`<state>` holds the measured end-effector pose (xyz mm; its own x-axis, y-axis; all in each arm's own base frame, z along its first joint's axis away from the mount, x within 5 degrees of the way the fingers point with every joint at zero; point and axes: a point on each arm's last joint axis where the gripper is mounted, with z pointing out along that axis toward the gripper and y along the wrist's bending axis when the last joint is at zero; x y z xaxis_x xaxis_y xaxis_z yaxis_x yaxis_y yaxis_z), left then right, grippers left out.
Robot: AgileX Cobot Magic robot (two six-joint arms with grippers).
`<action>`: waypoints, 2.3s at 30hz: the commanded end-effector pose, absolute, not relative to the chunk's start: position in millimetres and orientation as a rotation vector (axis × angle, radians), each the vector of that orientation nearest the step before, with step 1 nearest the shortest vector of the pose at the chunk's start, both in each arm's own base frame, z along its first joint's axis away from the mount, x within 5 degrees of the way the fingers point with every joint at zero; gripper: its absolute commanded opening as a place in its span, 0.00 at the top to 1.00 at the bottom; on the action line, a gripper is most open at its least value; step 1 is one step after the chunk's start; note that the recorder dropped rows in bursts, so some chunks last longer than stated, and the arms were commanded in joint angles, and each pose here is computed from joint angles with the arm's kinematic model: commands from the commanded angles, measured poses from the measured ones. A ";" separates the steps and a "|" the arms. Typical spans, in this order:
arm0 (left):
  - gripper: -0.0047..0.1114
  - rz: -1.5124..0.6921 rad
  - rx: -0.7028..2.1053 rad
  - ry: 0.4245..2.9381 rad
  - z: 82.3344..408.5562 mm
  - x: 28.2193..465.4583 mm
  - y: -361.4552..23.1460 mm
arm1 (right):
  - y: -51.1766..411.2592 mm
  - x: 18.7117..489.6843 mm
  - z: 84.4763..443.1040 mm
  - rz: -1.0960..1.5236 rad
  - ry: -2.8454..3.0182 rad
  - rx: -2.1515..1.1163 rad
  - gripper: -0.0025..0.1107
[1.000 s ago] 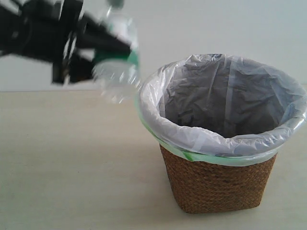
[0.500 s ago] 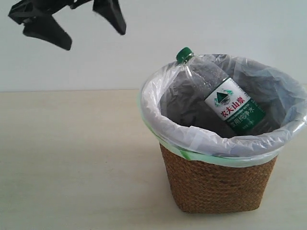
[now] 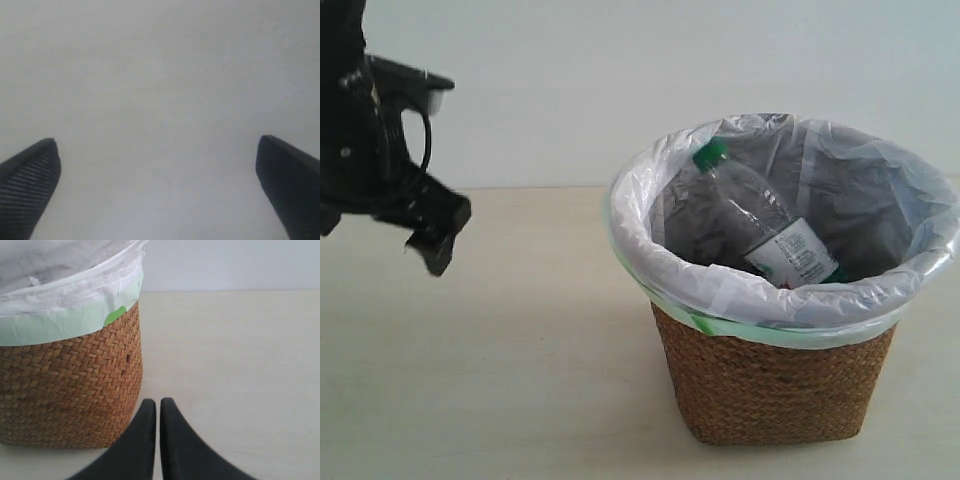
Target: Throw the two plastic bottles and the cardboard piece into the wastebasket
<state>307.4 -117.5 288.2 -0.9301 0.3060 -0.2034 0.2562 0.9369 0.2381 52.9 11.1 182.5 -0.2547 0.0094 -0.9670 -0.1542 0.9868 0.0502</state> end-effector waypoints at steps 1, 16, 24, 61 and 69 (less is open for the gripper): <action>0.04 0.409 0.521 2.944 257.5 292.0 -108.3 | 10.6 52.8 183.4 0.143 1.812 -0.107 0.98; 0.92 0.805 0.487 3.022 203.8 261.6 -76.2 | 10.6 52.8 183.4 0.143 1.812 -0.107 0.98; 0.93 0.569 0.367 2.946 207.2 256.0 -80.9 | 10.6 52.8 183.4 0.143 1.812 -0.107 0.98; 0.93 -0.363 -0.102 2.168 280.8 88.0 -26.9 | 10.6 52.8 183.4 0.143 1.812 -0.107 0.98; 0.93 -0.366 -0.102 2.161 281.5 86.6 -26.2 | 10.6 52.8 183.4 0.143 1.812 -0.107 0.98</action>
